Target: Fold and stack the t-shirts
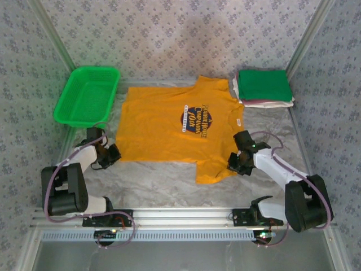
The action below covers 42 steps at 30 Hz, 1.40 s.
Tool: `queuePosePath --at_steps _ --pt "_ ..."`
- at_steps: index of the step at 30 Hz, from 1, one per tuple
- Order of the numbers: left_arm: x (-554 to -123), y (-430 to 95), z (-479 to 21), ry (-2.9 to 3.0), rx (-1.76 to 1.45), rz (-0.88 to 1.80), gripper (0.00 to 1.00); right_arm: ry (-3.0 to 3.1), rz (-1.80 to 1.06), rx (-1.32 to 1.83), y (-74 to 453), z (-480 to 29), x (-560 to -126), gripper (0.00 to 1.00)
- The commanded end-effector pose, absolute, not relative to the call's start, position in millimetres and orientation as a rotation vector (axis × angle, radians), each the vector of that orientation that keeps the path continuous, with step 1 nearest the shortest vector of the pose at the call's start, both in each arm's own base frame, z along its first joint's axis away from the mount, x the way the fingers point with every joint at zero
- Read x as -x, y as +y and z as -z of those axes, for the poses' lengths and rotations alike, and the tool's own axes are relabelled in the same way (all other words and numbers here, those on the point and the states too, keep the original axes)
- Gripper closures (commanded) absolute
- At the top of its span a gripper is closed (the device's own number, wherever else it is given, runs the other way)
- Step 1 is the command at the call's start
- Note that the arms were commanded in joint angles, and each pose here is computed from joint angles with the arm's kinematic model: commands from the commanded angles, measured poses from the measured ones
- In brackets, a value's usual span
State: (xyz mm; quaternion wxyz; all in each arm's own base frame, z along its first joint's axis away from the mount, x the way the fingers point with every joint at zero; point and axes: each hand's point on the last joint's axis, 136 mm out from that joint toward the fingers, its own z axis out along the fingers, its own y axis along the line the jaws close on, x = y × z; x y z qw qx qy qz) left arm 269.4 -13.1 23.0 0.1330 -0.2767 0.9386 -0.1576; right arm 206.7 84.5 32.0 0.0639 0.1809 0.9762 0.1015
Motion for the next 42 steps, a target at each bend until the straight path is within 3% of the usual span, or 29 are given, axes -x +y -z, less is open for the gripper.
queuePosePath --at_steps 1,4,12,14,16,21,27,36,42 --pt "-269 -15 -26 2.71 0.811 0.486 1.0 2.95 -0.342 -0.567 92 -26 -207 0.75" --pt "-268 -15 -25 2.713 0.809 0.487 1.0 2.95 -0.343 -0.567 94 -25 -209 0.77" --pt "-267 -15 -23 2.714 0.808 0.486 1.0 2.95 -0.298 -0.557 88 -28 -207 0.99" --pt "-267 -15 -23 2.714 0.807 0.48 1.0 2.957 -0.291 -0.557 87 -29 -204 0.97" --pt "-268 -15 -22 2.714 0.807 0.484 1.0 2.962 -0.271 -0.562 85 -28 -202 0.81" --pt "-269 -16 -21 2.717 0.806 0.491 1.0 2.965 -0.273 -0.569 85 -22 -201 0.75" --pt "-269 -16 -20 2.719 0.801 0.494 1.0 2.954 -0.283 -0.555 90 -15 -211 0.77" --pt "-269 -17 -21 2.715 0.802 0.502 1.0 2.928 -0.27 -0.536 89 -24 -216 0.98" --pt "-269 -16 -23 2.711 0.801 0.489 1.0 2.973 -0.214 -0.54 80 -36 -198 1.0"
